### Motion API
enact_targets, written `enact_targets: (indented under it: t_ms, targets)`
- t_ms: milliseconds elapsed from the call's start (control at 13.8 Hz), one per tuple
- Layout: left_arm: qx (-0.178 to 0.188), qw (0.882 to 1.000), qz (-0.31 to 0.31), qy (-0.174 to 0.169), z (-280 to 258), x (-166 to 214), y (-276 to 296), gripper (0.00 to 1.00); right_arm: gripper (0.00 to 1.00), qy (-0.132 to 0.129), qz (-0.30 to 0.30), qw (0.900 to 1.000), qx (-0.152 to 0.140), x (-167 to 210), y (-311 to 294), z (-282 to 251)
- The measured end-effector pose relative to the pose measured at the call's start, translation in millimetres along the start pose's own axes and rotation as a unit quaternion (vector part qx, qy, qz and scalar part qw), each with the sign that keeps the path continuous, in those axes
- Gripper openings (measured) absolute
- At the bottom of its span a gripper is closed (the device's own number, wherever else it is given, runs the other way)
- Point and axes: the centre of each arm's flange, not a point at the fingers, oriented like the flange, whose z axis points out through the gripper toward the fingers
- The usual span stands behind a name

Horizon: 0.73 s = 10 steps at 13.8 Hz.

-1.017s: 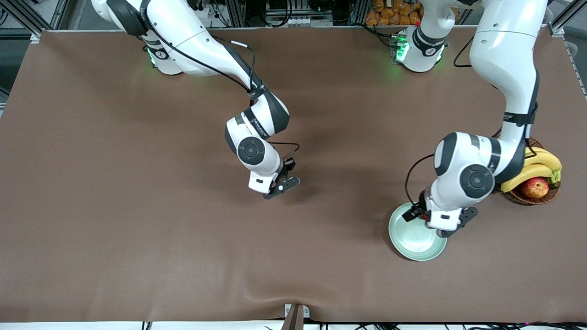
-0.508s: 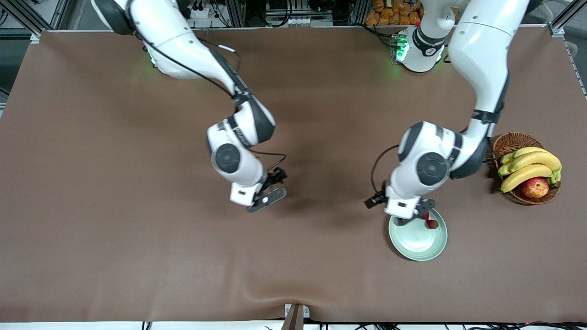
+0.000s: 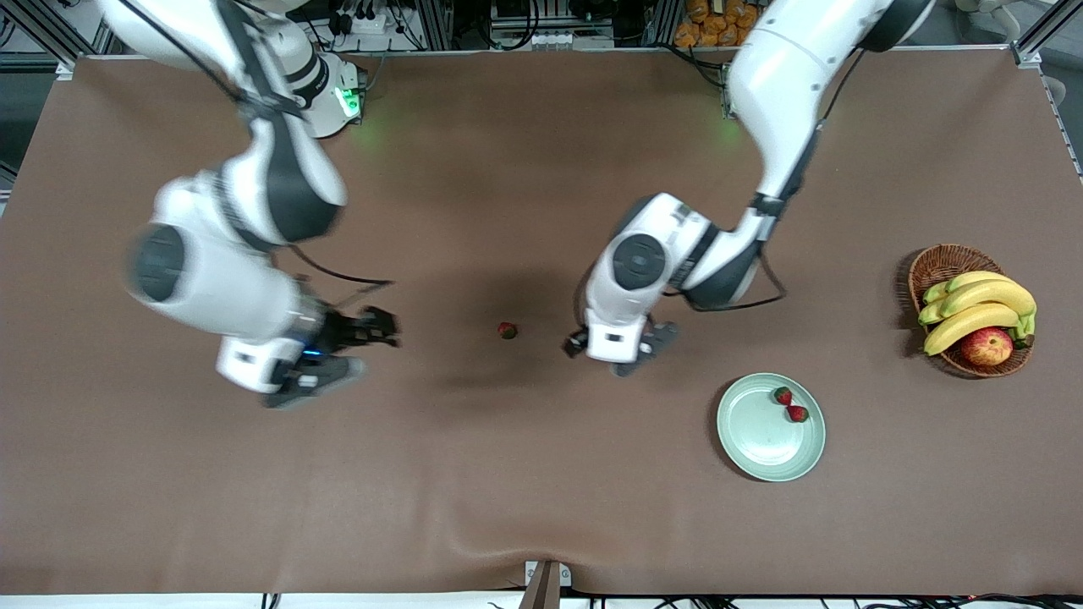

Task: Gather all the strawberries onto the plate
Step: 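Pass the last strawberry from the right gripper into the left gripper, then retract the right arm to rest while the left gripper holds the strawberry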

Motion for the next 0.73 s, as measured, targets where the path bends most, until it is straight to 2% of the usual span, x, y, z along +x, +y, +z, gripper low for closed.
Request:
enact_targets:
  t_ms: [145,291,436,726]
  targets:
    - [-0.026,1.0,-0.008,0.0,14.2,-38.4,17.2,1.0,1.0,-0.012,0.018,0.999,-0.029,-16.2,41.3,-34.8]
    - [-0.044,0.999,-0.008,0.004,28.8,-65.8,25.8,1.0,1.0,-0.019,0.036,0.998,-0.038,-31.3,67.5,-64.2]
    - [-0.051,0.998,0.005,0.024,44.6,-82.3,28.2,1.0,1.0,-0.021,0.053,0.998,-0.037,-48.8,85.8,-95.7]
    - [-0.067,0.993,0.05,0.089,87.4,-110.6,29.5,1.0,1.0,-0.05,0.093,0.994,-0.021,-101.2,121.0,-153.7]
